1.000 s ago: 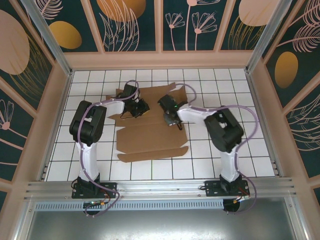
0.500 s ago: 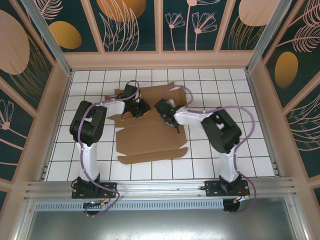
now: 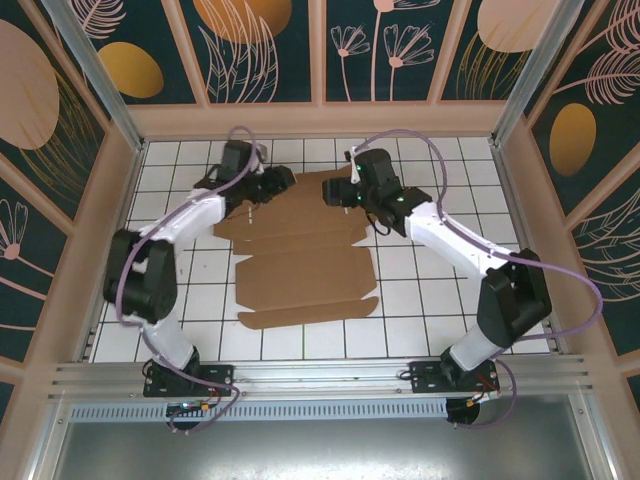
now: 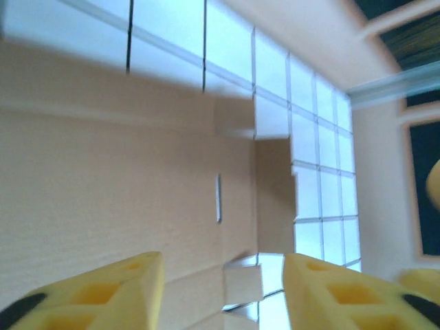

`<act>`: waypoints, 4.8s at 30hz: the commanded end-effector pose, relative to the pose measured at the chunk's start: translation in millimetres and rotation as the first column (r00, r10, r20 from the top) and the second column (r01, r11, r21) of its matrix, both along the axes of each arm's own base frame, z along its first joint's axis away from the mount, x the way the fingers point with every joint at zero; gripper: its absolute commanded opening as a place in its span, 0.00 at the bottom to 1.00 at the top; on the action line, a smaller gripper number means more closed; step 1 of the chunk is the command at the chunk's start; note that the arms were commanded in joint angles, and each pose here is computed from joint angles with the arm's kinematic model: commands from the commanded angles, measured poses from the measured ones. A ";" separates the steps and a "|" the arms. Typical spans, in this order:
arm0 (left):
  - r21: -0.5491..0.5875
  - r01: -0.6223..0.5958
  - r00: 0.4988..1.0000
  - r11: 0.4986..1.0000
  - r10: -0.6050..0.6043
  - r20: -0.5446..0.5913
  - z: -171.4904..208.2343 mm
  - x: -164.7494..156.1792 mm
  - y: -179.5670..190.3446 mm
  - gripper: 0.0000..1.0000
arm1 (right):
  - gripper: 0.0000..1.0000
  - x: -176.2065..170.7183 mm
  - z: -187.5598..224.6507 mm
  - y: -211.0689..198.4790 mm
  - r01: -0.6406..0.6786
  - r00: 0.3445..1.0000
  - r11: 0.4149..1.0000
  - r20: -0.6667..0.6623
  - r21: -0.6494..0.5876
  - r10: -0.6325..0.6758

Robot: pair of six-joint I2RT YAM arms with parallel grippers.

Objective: Fold the paper box

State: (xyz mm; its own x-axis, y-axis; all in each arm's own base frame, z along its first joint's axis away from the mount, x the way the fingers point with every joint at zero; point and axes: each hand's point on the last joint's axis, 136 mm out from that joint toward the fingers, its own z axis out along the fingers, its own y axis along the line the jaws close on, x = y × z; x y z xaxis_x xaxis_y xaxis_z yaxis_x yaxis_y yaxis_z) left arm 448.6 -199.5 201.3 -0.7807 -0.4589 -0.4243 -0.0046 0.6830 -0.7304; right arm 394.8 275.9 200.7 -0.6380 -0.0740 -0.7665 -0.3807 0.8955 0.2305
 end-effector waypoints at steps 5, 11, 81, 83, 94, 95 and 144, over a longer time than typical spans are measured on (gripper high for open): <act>0.067 -0.277 0.951 0.959 0.283 -0.124 -41.4 -17.1 125.5 0.59 | 0.80 3.5 -87.8 42.6 -0.045 0.998 0.966 -0.056 -0.253 0.032; 0.113 -0.300 0.945 0.947 0.311 -0.103 -37.1 -21.6 142.2 0.62 | 0.91 19.1 -131.8 65.6 -0.033 0.994 0.948 -0.105 -0.316 -0.001; 0.009 0.066 0.979 0.998 -0.063 -0.195 -112.0 108.4 49.4 0.44 | 0.78 -66.6 -263.7 -4.1 -0.105 0.933 0.920 -0.359 -0.377 -0.041; 0.009 0.081 0.976 0.997 -0.077 -0.202 -116.6 107.5 41.1 0.44 | 0.78 -67.1 -264.3 -4.4 -0.107 0.932 0.919 -0.361 -0.379 -0.041; 0.015 0.101 0.957 0.995 -0.093 -0.275 -156.0 110.1 19.8 0.45 | 0.78 -70.2 -267.3 -8.9 -0.117 0.928 0.909 -0.370 -0.400 -0.043; 0.015 0.101 0.958 0.995 -0.093 -0.273 -154.8 110.6 19.7 0.45 | 0.78 -70.6 -267.7 -9.4 -0.118 0.927 0.908 -0.372 -0.402 -0.044; -0.006 0.157 0.949 0.988 -0.152 -0.277 -170.2 4.4 93.3 0.10 | 0.77 -73.4 -269.2 -6.5 -0.176 0.921 0.898 -0.389 -0.404 0.006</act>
